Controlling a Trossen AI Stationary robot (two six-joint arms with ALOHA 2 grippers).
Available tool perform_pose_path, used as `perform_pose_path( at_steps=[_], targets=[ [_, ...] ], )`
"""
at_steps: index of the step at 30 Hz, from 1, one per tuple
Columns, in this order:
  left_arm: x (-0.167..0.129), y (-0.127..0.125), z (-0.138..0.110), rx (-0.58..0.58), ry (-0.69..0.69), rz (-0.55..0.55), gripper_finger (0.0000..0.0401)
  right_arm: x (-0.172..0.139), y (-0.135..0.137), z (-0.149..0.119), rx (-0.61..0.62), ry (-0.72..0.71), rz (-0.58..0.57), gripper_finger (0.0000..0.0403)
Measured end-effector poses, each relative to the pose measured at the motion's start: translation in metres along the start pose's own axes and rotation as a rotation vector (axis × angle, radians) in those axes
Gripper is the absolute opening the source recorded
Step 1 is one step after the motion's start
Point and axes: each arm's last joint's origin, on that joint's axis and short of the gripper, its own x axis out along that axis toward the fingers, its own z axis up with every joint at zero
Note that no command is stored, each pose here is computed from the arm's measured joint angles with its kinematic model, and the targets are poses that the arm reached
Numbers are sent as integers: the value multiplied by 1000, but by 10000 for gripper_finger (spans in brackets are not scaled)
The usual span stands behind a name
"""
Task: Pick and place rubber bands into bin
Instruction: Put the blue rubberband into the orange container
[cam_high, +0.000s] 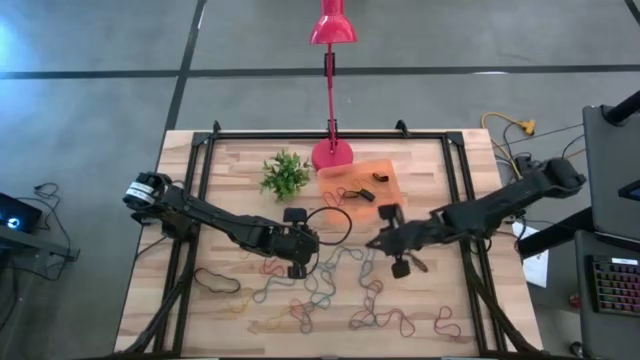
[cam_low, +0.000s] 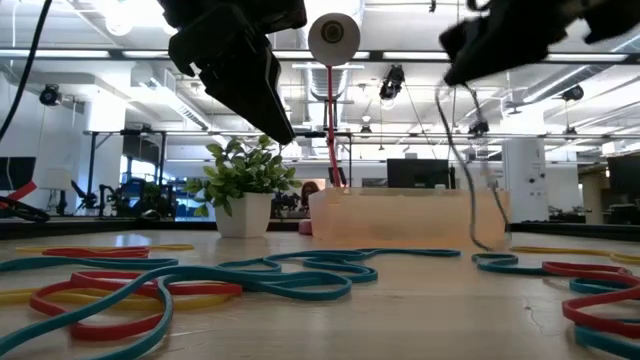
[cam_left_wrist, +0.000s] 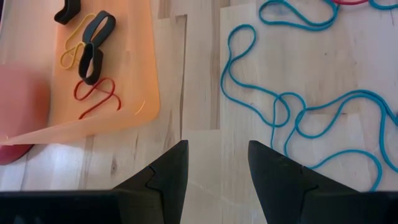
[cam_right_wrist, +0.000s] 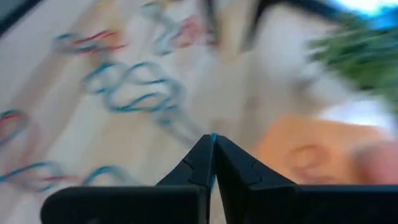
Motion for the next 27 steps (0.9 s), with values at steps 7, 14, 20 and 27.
perform_pose_path(
  at_steps=[7, 14, 20, 27],
  targets=[
    [0, 0, 0, 2, -2, 0, 151, -35, -21, 10, -78, -84, -364, 8],
    [0, 0, 0, 7, -2, 0, 151, -48, -47, 9, -50, -63, -571, 8],
    [0, 0, 0, 7, -2, 0, 151, -37, -71, -4, 33, 13, -649, 8],
    [0, 0, 1, 1, -11, -2, 151, -12, -95, -28, 193, 126, -734, 9]
  ],
)
